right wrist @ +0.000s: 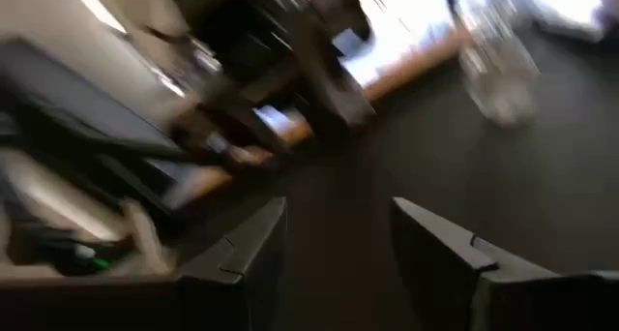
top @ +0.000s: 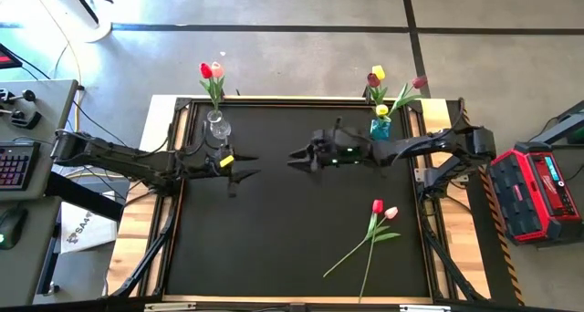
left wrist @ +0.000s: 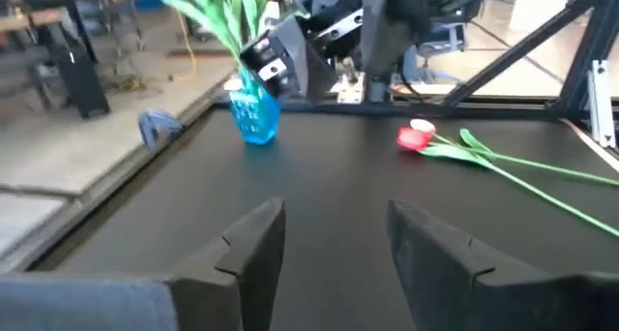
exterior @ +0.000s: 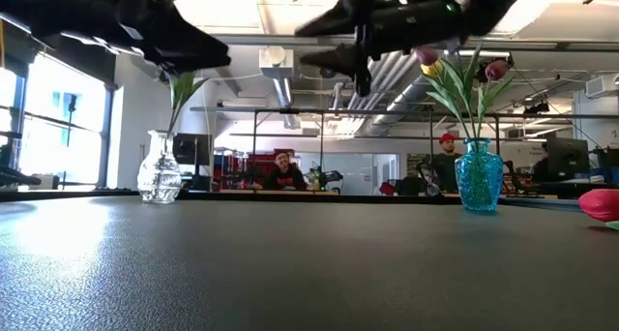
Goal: Sort flowers into vase by color
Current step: Put the red flower into the transparent vase
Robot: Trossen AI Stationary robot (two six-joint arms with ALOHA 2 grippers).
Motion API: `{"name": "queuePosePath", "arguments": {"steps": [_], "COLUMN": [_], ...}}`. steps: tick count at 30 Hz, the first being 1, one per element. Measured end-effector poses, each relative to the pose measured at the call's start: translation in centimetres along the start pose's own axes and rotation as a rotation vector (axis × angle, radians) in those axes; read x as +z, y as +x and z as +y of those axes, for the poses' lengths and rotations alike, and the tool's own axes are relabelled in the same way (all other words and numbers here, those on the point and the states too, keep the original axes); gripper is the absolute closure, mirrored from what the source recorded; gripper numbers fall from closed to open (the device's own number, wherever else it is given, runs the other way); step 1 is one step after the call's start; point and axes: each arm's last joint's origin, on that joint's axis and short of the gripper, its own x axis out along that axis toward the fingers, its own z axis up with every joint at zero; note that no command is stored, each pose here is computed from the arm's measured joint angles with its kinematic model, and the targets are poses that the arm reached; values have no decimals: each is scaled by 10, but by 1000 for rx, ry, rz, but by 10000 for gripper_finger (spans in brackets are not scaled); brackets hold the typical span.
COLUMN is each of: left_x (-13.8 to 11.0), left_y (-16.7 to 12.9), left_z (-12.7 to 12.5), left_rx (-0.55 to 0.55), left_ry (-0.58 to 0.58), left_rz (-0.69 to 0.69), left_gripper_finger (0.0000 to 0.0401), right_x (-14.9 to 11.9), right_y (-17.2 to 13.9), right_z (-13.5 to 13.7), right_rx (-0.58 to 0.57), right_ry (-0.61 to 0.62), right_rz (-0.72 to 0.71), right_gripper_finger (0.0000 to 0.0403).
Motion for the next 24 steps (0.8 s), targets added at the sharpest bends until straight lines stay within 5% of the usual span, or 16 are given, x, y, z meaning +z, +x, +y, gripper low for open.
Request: {"name": "queuePosePath", "arguments": {"steps": [10, 17, 24], "left_x": [-5, 21, 23], "left_y": [32, 41, 42], "left_z": [-18, -20, -21], "left_rx": [-64, -63, -90], "left_ry": [-18, -24, -3], "left_rz": [-87, -132, -120], "left_gripper_finger": [270, 272, 272], "right_x": [-18, -62, -84], "right_y": [-15, -48, -71], "right_z": [59, 84, 82], "right_rx": [-555, -750, -978], "right_ry": [108, 337, 574], "right_rz": [513, 814, 974], "right_gripper_finger": [231, 231, 241]}}
